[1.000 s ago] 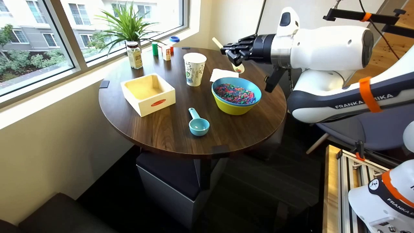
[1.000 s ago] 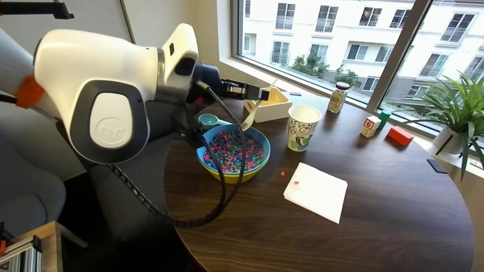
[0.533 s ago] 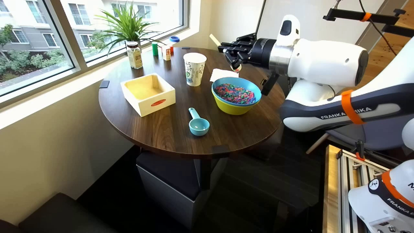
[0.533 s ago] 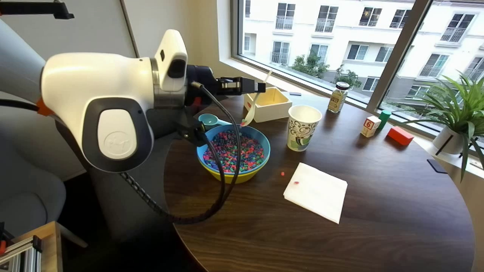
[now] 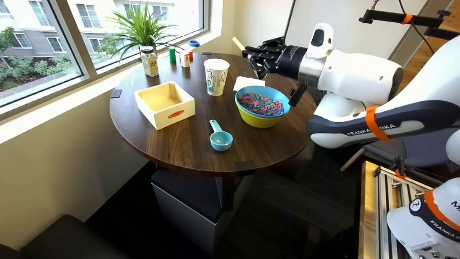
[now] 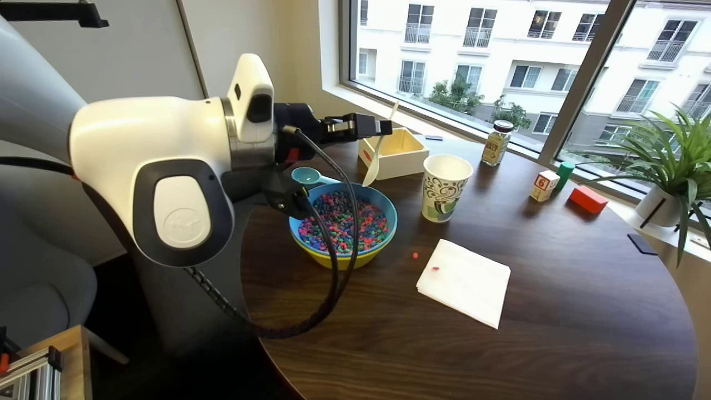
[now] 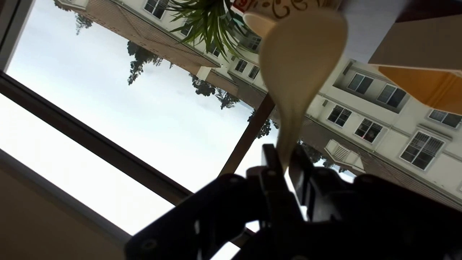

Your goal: Put cereal grains on the paper towel

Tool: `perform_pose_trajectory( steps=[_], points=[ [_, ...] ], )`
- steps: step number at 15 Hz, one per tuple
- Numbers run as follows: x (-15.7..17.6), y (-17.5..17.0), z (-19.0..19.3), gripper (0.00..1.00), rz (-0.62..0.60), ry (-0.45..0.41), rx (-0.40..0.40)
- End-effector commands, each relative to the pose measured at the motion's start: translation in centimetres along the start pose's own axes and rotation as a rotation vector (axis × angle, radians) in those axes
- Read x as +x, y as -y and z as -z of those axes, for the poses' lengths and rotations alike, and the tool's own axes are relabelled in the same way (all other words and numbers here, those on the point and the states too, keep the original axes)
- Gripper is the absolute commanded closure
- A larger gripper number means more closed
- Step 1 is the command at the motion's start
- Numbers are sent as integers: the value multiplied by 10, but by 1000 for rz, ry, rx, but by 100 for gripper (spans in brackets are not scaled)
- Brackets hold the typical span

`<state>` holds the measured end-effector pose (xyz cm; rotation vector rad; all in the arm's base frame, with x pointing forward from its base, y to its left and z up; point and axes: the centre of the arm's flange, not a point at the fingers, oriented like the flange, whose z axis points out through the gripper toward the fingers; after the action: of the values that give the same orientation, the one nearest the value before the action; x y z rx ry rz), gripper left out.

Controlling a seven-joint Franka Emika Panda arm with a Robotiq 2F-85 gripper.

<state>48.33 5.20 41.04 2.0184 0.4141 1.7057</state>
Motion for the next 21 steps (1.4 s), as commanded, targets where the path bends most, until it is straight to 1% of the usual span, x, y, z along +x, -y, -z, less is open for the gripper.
perform_pose_trajectory(
  steps=[1,4,8,10,11,13,17,21],
  points=[
    [2,-5,-12,97,-22,74,-22],
    [11,-23,-24,97,-80,186,-3],
    [21,-51,-43,97,-171,318,-5],
    [22,-66,-54,97,-215,388,0],
    [23,-73,-58,97,-243,424,19],
    [21,-87,-67,97,-287,470,31],
    [13,-114,-83,97,-373,515,57],
    [-7,-132,-96,97,-442,518,70]
  ],
)
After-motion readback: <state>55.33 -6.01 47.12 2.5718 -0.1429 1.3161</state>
